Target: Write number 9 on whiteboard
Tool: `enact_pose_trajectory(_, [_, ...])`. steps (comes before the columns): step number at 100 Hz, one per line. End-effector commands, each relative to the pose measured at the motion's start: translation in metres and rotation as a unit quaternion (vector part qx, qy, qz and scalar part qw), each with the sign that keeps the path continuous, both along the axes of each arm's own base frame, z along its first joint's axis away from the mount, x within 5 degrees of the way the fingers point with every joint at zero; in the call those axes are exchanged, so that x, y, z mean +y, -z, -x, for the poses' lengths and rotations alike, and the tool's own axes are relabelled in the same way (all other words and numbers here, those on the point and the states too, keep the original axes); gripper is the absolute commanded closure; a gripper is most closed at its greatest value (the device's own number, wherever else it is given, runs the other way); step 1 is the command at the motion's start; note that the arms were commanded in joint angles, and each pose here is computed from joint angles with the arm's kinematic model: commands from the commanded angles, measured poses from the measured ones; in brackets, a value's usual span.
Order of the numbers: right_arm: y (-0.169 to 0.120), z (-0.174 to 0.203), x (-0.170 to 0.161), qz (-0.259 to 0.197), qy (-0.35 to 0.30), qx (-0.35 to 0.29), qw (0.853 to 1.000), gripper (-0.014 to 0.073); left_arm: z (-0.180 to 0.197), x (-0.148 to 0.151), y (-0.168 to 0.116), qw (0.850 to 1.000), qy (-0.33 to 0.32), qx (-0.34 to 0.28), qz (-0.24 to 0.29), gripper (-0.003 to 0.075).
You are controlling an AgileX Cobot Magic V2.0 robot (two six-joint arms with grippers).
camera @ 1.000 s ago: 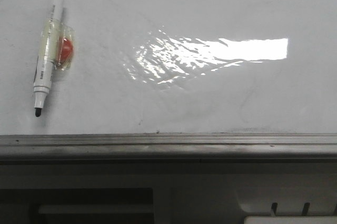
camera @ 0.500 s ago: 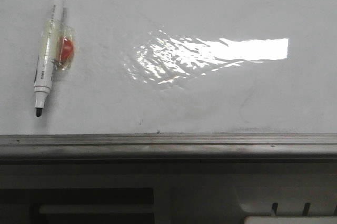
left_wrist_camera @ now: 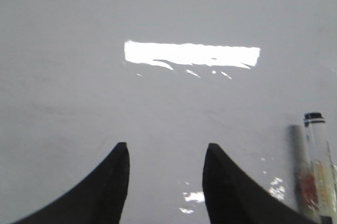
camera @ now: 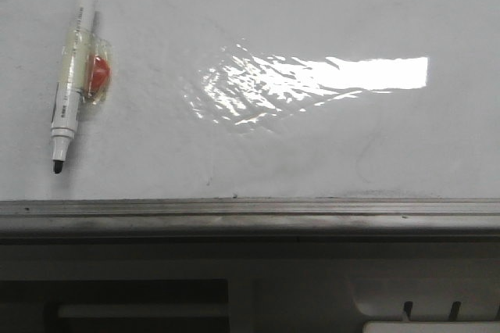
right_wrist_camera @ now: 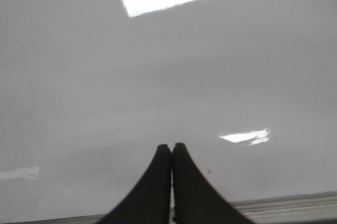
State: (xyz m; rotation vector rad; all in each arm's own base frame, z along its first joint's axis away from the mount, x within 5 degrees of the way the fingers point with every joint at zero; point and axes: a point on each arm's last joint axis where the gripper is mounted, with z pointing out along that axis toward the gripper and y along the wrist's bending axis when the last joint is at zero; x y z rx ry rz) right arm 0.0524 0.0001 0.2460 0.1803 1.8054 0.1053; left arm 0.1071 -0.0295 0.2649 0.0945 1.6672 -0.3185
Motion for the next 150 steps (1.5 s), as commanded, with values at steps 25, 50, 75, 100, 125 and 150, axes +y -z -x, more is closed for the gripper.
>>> enact_pose_trajectory(25, [-0.015,-0.003,-0.001,0.003,0.005,-0.046,0.999,0.0664,-0.022,-0.042,0.003,0.994,0.110,0.001,0.000,0.0418])
enact_pose_trajectory(50, [-0.015,-0.003,-0.001,0.003,0.005,-0.044,0.999,0.0664,-0.017,-0.070,0.010,0.981,0.191,0.009,-0.007,0.0418])
enact_pose_trajectory(75, [-0.015,-0.003,-0.001,0.003,0.005,-0.044,0.999,0.0664,-0.014,-0.086,0.018,0.973,0.231,0.028,-0.014,0.0418])
enact_pose_trajectory(100, [-0.015,-0.003,-0.001,0.003,0.005,-0.044,0.999,0.0664,-0.020,-0.091,0.025,0.974,0.223,0.039,-0.014,0.0418])
enact_pose_trajectory(125, [-0.014,-0.002,-0.001,0.002,0.005,-0.039,0.999,0.0664,-0.026,-0.096,0.034,0.973,0.221,0.057,-0.027,0.0418])
enact_pose_trajectory(150, [-0.014,-0.002,-0.001,0.002,0.002,-0.039,0.999,0.0664,-0.028,-0.098,0.036,0.974,0.218,0.052,-0.025,0.0418])
